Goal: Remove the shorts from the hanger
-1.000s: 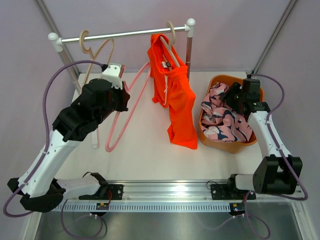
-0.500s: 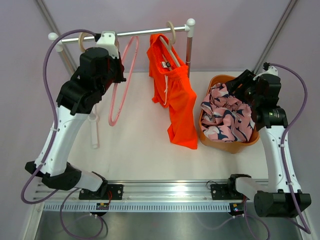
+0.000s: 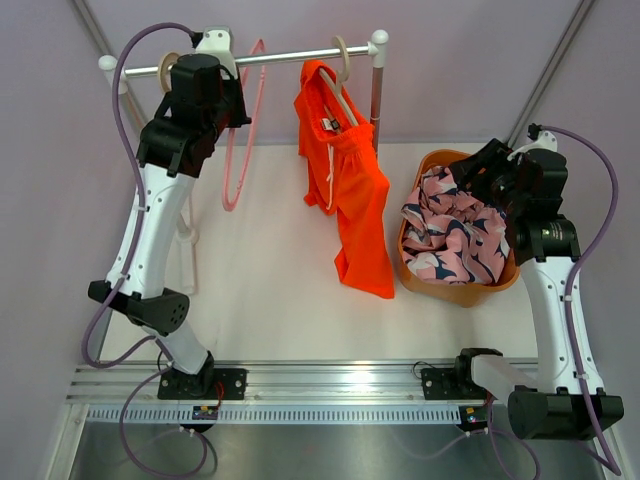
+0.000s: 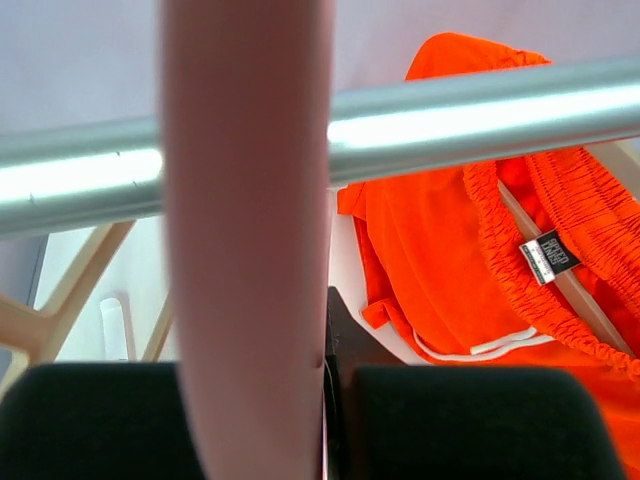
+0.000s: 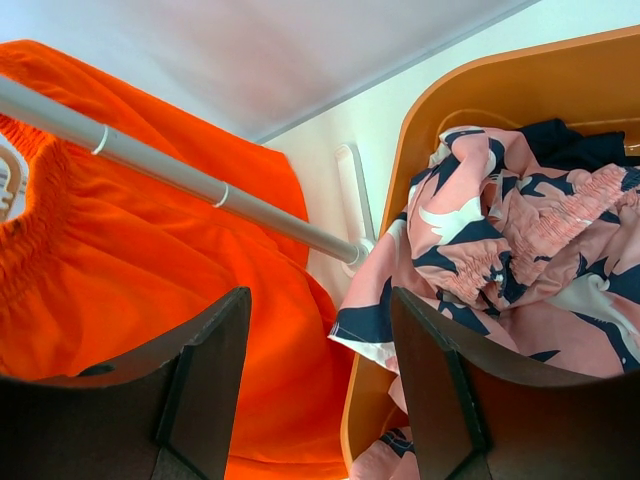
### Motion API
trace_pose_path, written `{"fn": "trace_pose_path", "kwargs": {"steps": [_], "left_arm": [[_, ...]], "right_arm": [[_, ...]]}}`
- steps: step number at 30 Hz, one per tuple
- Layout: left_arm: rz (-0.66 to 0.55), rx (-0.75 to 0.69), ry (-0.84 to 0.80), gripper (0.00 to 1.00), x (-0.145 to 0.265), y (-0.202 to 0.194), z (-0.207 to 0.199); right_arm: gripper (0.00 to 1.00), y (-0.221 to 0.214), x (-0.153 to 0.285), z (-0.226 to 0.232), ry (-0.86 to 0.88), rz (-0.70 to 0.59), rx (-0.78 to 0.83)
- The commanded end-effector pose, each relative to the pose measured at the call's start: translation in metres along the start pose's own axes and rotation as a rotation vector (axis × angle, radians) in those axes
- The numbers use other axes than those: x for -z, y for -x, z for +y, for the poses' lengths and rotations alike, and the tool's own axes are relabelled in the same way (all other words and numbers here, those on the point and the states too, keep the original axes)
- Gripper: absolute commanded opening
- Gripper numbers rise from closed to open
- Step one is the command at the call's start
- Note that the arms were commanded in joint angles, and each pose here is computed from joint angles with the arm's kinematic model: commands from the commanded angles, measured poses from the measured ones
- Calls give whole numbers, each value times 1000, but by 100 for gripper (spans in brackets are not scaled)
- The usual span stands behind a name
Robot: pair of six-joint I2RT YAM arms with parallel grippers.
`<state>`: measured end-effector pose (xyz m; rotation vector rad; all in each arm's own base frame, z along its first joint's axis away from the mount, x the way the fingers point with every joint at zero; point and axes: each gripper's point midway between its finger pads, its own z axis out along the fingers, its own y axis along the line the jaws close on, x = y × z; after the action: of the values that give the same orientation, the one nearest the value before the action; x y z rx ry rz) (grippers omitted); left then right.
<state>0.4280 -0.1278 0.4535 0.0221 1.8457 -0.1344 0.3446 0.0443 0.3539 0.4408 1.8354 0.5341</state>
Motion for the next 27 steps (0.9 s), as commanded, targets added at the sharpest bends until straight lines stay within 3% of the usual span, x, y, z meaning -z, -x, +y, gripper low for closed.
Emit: {"fn": "trace_pose_path", "kwargs": {"steps": [1, 15, 27], "left_arm": [[-101, 20, -55, 3, -5, 31, -3], [22, 33, -41, 5, -36, -7, 13], [-25, 37, -41, 20, -3, 3, 19]], "right_arm": [[66, 13, 13, 21, 73, -29, 35], [66, 5, 13, 22, 89, -6, 33], [66, 6, 15, 19, 74, -8, 44]]}}
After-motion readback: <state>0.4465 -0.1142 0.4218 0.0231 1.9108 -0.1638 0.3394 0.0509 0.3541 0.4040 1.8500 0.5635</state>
